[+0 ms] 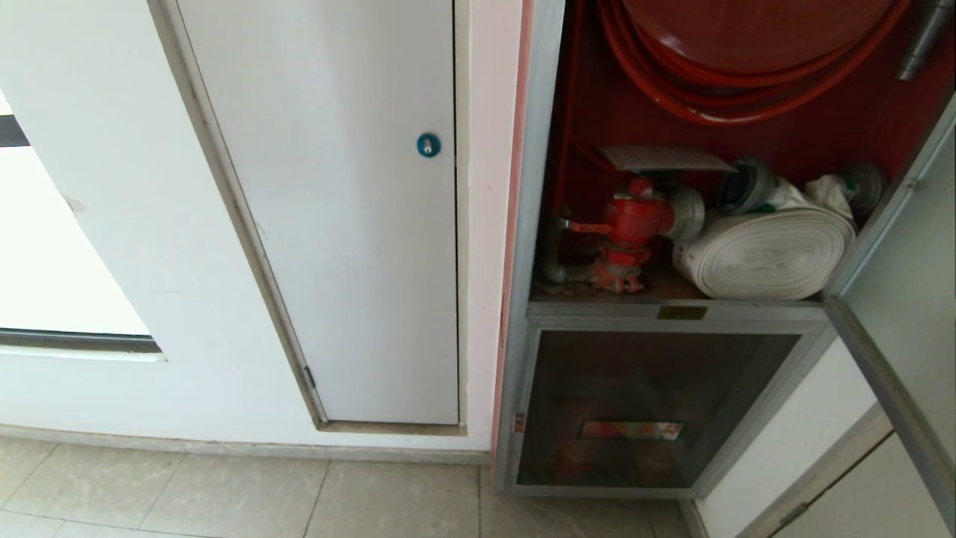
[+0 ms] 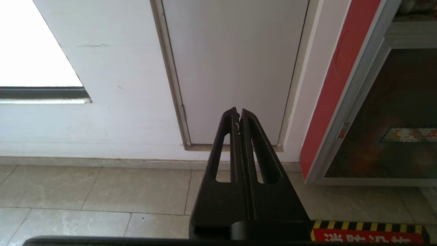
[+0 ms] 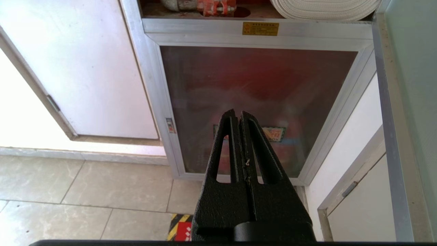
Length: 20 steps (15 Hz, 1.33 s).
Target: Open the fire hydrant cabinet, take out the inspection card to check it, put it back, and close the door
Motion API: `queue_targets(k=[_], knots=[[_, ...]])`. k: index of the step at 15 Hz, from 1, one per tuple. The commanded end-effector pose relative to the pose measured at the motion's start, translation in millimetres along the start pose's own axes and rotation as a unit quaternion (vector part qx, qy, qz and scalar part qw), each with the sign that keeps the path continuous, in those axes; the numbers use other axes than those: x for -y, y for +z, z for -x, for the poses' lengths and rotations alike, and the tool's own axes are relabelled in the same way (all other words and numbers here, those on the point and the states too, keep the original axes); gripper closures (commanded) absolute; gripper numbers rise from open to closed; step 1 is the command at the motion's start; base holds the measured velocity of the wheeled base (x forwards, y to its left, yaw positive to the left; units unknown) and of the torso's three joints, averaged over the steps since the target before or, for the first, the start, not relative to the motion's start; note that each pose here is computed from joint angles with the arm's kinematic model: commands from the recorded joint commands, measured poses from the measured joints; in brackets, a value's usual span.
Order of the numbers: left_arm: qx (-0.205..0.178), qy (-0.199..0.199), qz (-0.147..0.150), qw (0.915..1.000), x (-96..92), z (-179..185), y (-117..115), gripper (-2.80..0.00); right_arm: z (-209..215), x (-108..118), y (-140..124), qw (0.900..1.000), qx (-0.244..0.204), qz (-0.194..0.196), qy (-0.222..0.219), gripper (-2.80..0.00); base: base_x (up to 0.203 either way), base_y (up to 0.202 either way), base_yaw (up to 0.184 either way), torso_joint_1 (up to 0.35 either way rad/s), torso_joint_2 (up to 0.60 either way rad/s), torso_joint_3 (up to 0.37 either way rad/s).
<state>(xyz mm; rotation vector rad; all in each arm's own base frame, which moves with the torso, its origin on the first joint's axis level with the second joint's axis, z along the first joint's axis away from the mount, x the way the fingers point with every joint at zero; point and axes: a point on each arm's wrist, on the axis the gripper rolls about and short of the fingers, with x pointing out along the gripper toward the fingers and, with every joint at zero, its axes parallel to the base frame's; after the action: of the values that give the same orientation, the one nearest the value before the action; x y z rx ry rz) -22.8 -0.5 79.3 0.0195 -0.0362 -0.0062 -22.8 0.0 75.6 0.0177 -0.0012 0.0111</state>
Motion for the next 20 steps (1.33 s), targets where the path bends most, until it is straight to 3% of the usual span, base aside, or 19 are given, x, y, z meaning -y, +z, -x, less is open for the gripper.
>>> queue_targets(k=[1, 13, 20], knots=[[-0.007, 0.000, 0.000, 1.0000, 0.1, -0.9, -3.9, 0.00, 0.0, 0.0, 0.0, 1.000, 0.000, 0.000, 0.001, 0.00, 0.000, 0.000, 0.000, 0.000, 0.00, 0.000], [-0.007, 0.000, 0.000, 1.0000, 0.1, -0.9, -3.9, 0.00, 0.0, 0.0, 0.0, 1.000, 0.000, 0.000, 0.001, 0.00, 0.000, 0.000, 0.000, 0.000, 0.00, 0.000], [-0.007, 0.000, 0.000, 1.0000, 0.1, -0.9, -3.8, 0.00, 0.0, 0.0, 0.0, 1.000, 0.000, 0.000, 0.001, 0.00, 0.173, 0.000, 0.000, 0.002, 0.00, 0.004]])
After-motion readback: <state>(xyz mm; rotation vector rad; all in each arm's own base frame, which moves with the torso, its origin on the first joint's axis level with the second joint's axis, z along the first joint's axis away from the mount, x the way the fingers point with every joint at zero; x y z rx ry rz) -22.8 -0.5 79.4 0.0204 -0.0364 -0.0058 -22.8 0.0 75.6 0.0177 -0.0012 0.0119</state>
